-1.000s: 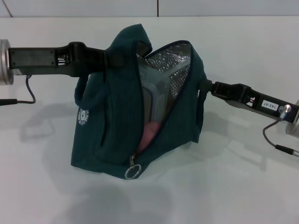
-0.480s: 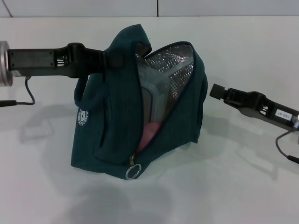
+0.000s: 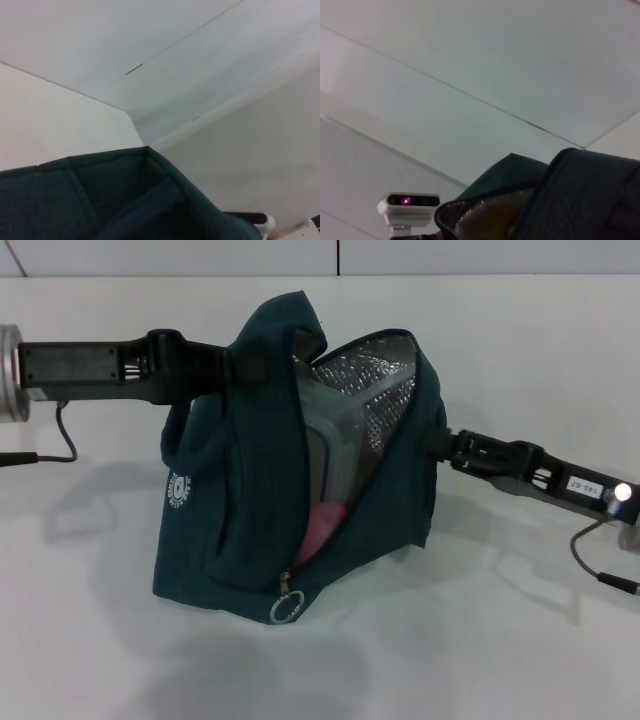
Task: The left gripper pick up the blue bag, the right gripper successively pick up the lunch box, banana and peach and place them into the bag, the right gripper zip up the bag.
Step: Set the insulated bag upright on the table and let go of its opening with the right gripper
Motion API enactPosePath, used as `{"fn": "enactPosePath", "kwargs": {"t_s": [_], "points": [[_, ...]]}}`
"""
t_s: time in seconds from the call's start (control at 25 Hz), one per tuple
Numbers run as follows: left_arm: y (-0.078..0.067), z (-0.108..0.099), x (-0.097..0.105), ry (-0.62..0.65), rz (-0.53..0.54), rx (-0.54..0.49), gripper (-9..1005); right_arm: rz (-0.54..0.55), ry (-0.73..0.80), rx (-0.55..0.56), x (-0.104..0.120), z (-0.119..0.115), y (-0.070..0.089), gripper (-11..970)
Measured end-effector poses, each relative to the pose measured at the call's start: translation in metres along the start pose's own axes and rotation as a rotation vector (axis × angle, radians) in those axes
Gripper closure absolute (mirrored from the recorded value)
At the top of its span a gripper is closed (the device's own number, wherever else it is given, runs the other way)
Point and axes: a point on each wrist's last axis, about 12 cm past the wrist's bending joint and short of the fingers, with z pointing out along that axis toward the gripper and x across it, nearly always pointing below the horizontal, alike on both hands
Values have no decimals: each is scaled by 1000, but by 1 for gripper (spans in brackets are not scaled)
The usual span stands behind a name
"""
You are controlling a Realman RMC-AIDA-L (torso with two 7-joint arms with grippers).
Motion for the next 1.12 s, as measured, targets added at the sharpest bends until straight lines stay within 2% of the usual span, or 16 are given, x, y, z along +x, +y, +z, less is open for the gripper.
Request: {"fn": "enactPosePath", "kwargs": {"t_s": [0.44, 0.56, 1.12], "points": [[0, 2, 0, 8, 1, 2, 926, 33, -24, 19, -3, 0, -2, 278], [-1, 4, -1, 16, 6, 4, 925, 31, -36, 19, -5, 1, -2, 91], [-3, 10, -4, 25, 20, 12, 924, 85, -14, 23, -17, 21, -1, 92]]}}
